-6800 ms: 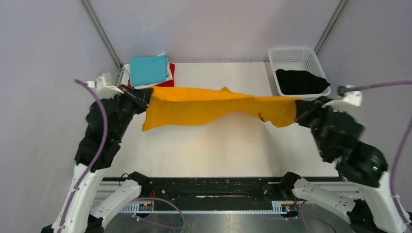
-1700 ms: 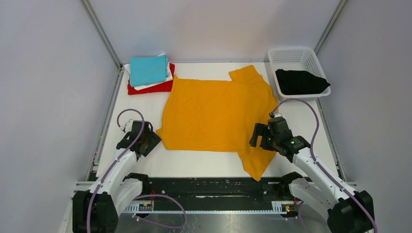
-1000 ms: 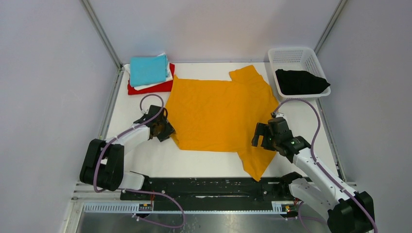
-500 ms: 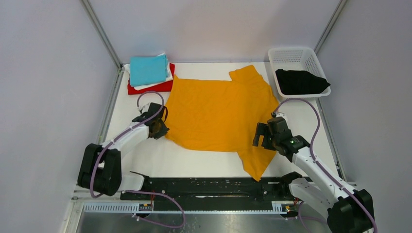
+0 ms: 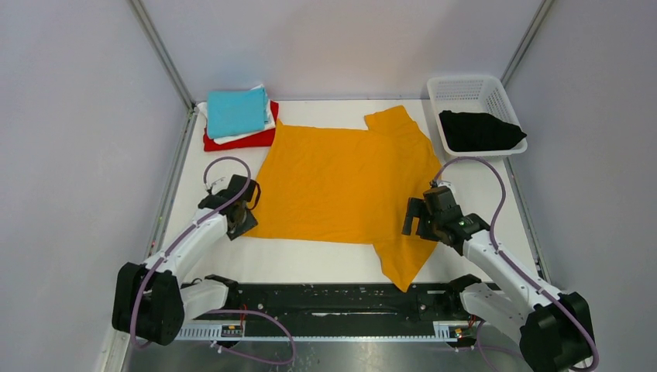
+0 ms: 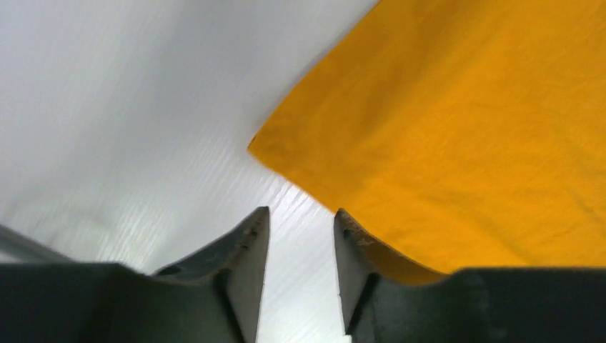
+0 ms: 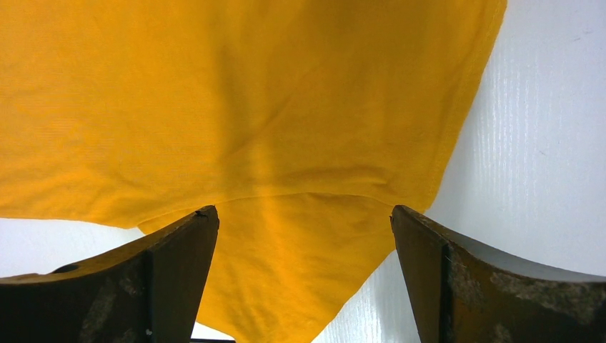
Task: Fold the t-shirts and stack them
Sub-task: Flatten out the tshirt
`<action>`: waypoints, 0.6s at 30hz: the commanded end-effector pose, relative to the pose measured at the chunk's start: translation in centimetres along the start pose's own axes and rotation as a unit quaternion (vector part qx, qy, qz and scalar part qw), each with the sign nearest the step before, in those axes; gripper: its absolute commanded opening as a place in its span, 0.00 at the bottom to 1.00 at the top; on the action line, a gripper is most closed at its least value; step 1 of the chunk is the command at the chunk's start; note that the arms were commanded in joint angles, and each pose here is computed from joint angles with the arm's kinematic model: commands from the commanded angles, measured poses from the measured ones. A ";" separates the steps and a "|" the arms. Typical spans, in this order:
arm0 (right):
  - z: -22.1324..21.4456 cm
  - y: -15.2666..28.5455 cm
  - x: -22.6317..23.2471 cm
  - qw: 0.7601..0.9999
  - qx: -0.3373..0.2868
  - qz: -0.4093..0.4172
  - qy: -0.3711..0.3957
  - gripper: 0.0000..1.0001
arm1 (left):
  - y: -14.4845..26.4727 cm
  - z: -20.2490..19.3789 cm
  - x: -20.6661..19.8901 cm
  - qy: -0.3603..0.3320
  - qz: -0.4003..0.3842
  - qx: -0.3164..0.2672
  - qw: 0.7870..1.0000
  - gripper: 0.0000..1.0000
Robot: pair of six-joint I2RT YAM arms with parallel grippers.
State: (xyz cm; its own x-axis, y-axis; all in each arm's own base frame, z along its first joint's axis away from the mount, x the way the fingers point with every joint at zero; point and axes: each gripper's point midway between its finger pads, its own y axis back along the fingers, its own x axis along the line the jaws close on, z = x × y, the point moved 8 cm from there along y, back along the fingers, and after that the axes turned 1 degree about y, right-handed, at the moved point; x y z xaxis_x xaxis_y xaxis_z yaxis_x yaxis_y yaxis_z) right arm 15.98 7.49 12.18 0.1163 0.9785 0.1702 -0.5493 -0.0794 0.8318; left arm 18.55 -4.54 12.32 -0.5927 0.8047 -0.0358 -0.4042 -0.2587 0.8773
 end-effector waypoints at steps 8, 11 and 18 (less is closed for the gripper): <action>0.5 1.0 -0.2 0.999 -0.019 -0.017 -0.025 1.00 | 4.5 1.5 -1.3 0.031 -0.169 -0.059 0.983 0.99; 0.3 1.6 -0.4 0.998 -0.034 -0.009 -0.043 0.99 | 4.2 1.9 -2.5 0.035 -0.207 -0.070 0.975 0.99; -1.7 2.9 0.3 0.996 -0.001 0.067 -0.057 1.00 | 2.0 1.6 -1.2 0.060 -0.114 -0.063 0.990 0.99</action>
State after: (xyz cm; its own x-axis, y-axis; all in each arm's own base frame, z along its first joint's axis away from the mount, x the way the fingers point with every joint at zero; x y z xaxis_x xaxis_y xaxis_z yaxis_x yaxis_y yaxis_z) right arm 14.61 7.34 14.24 0.1396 0.9527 0.2700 -0.6229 -0.1274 0.7718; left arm 19.50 -6.18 15.69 -0.4732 0.8182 -0.3267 -0.6310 -0.0560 0.7737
